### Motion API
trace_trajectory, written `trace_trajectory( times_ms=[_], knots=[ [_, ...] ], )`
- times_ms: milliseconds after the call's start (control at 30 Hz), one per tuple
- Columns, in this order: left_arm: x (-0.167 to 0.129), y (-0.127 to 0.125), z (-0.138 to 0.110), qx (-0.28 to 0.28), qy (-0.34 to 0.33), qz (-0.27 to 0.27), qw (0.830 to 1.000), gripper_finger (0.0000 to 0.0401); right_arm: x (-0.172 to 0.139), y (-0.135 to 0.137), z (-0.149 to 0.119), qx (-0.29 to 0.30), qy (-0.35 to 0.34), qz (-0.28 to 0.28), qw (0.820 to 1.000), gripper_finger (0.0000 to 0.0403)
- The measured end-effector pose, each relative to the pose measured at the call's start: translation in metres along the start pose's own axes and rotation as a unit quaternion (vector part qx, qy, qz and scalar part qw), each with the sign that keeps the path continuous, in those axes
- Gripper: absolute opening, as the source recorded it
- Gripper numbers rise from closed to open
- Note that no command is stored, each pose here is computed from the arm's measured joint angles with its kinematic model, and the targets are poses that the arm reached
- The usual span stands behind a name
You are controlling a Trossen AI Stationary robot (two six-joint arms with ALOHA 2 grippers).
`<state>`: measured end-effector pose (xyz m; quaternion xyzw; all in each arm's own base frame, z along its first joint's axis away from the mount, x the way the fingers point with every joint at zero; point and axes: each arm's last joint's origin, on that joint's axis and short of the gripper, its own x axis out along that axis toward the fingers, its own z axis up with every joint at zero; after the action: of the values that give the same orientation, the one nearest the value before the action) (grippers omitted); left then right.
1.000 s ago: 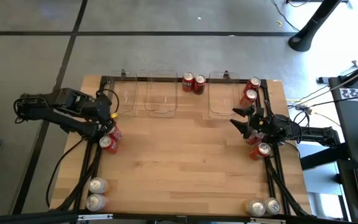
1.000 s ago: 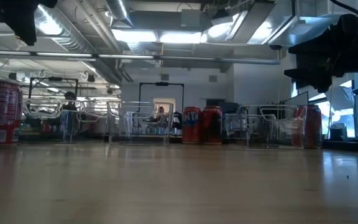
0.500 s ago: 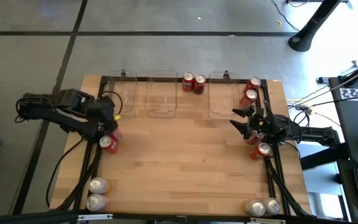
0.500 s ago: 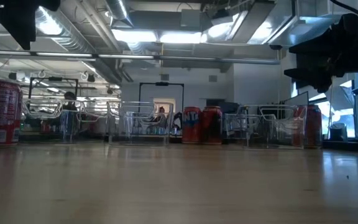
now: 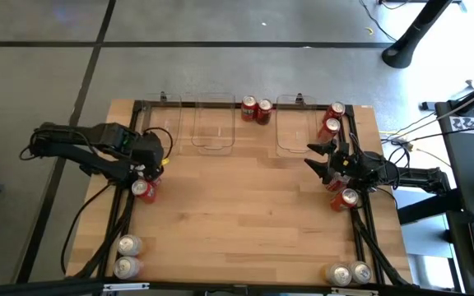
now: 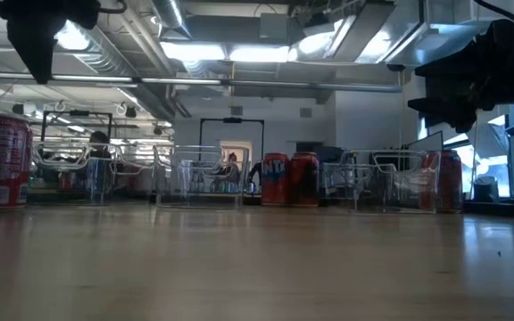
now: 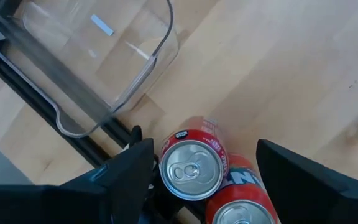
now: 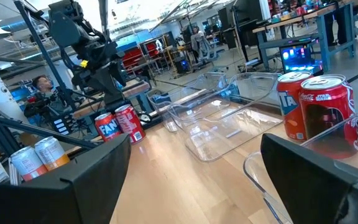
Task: Sort soda cans
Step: Put the red soda can into the left transparent bin
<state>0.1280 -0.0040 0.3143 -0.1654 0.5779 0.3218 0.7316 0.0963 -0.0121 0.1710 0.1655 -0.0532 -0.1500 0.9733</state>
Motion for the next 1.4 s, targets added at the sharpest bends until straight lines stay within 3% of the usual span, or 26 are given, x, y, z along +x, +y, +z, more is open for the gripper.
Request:
trace_trajectory(
  times_ms=[467, 700, 900, 1200, 1400],
  knots=[
    [0.0, 0.0, 0.001, 0.005, -0.014, 0.006, 1.0, 0.0299, 0.0, 0.0, 0.0, 0.0, 0.0, 0.0, 1.0, 0.036],
    [0.0, 0.0, 0.0, 0.005, 0.002, -0.002, 1.0, 0.0351, 0.0, 0.0, 0.0, 0.0, 0.0, 0.0, 1.0, 0.036],
    [0.0, 0.0, -0.001, -0.032, 0.006, -0.006, 0.999, 0.0397, 0.0, 0.0, 0.0, 0.0, 0.001, 0.0, 1.0, 0.036],
    [0.003, 0.001, -0.002, -0.082, -0.001, 0.015, 0.997, 0.0387, 0.0, 0.0, 0.0, 0.0, 0.0, 0.0, 1.0, 0.036],
    [0.03, -0.002, -0.014, -0.078, 0.067, 0.03, 0.994, 0.0386, 0.0, 0.0, 0.0, 0.0, 0.001, 0.0, 1.0, 0.036]
  ],
)
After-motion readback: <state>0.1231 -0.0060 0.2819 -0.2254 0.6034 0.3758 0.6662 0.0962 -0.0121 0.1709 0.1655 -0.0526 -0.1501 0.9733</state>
